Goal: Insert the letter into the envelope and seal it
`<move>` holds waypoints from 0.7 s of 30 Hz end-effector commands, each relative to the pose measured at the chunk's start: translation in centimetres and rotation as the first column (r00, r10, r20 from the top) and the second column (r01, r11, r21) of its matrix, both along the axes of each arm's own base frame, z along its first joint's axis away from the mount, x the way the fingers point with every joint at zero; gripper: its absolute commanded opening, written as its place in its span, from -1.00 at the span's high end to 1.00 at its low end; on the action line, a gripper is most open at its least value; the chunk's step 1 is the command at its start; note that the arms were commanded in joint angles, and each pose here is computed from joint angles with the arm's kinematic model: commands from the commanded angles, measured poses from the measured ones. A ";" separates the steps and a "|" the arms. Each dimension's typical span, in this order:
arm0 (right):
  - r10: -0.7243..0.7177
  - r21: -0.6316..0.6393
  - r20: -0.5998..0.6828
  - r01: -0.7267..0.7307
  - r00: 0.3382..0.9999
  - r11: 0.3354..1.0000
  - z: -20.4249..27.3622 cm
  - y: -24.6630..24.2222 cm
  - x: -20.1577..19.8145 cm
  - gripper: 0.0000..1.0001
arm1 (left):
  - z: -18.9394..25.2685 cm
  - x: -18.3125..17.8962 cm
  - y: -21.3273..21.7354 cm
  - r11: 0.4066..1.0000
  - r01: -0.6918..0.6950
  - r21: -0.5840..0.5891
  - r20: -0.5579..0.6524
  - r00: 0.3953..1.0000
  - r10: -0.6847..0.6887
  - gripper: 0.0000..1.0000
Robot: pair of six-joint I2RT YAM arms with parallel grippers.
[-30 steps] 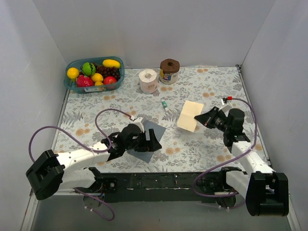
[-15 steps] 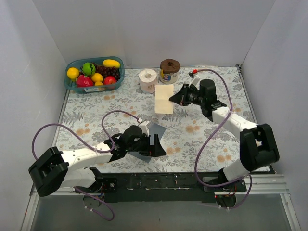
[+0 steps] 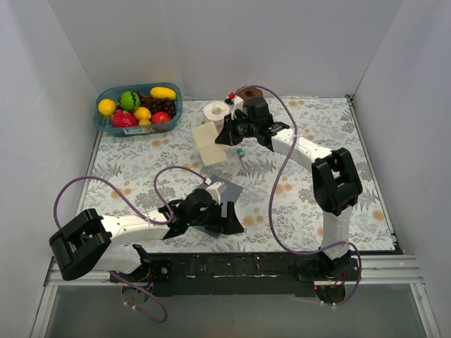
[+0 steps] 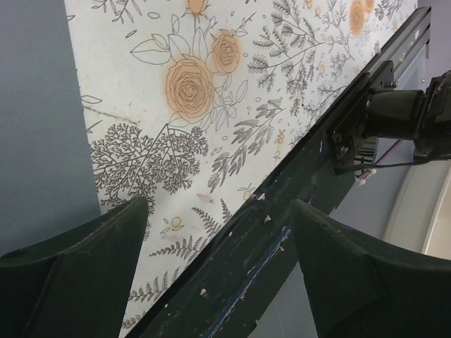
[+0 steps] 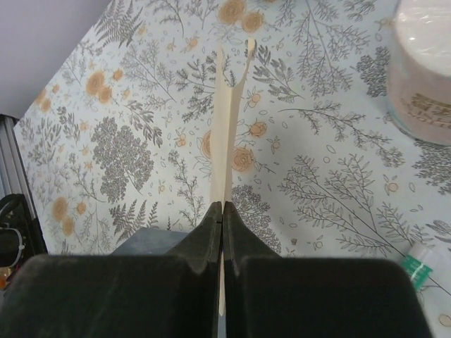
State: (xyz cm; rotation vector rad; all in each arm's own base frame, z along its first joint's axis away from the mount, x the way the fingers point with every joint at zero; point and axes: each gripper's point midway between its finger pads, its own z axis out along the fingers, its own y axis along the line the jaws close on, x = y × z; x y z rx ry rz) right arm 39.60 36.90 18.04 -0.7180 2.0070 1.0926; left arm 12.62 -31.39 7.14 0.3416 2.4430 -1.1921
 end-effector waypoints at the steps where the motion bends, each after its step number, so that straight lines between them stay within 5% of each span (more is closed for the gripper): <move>1: 0.088 -0.042 0.019 -0.087 0.996 0.995 -0.5 2.4 -0.5 0.97 | -0.6 0.4 0.2 0.999 -0.031 0.007 0.016 0.999 0.031 -0.61; 21: 0.138 -0.209 -0.078 -0.151 0.987 0.966 -6.2 0.4 -5.0 0.97 | -4.4 -0.8 3.7 0.984 -0.129 0.121 -0.068 0.988 0.137 -0.61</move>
